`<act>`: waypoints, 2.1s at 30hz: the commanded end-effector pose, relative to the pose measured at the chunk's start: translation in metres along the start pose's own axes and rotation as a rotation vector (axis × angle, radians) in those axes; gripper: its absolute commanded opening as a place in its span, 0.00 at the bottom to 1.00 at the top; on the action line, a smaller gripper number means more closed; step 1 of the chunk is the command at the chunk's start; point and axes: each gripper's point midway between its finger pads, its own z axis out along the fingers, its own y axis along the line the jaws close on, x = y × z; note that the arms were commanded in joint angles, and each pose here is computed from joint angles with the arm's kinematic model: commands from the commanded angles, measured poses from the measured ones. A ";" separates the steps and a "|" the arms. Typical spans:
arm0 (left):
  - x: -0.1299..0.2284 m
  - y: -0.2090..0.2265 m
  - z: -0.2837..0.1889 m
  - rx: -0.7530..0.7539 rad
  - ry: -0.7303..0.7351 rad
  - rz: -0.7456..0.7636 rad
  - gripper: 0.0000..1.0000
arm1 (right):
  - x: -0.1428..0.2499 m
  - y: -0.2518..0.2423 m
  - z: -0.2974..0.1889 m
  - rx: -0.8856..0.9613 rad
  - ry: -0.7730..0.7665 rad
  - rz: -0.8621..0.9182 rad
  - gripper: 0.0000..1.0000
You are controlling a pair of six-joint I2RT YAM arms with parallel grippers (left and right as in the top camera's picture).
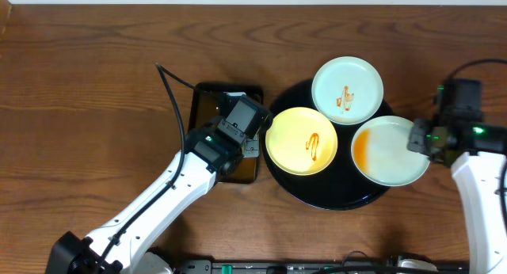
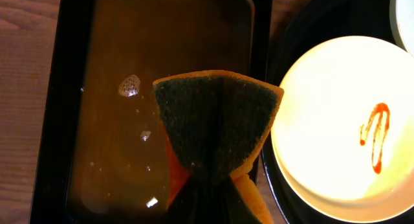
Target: Clean dirty plates on tray and stack at the side
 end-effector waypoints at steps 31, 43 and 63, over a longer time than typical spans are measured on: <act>-0.001 0.005 0.000 -0.017 -0.007 0.009 0.09 | 0.073 -0.010 0.109 -0.389 0.132 0.334 0.36; -0.001 0.005 0.000 -0.017 -0.007 0.009 0.08 | 0.072 -0.010 0.111 -0.389 0.119 0.330 0.01; -0.001 0.005 0.000 -0.017 -0.007 0.009 0.08 | 0.020 -0.025 0.048 -0.294 -0.042 0.245 0.01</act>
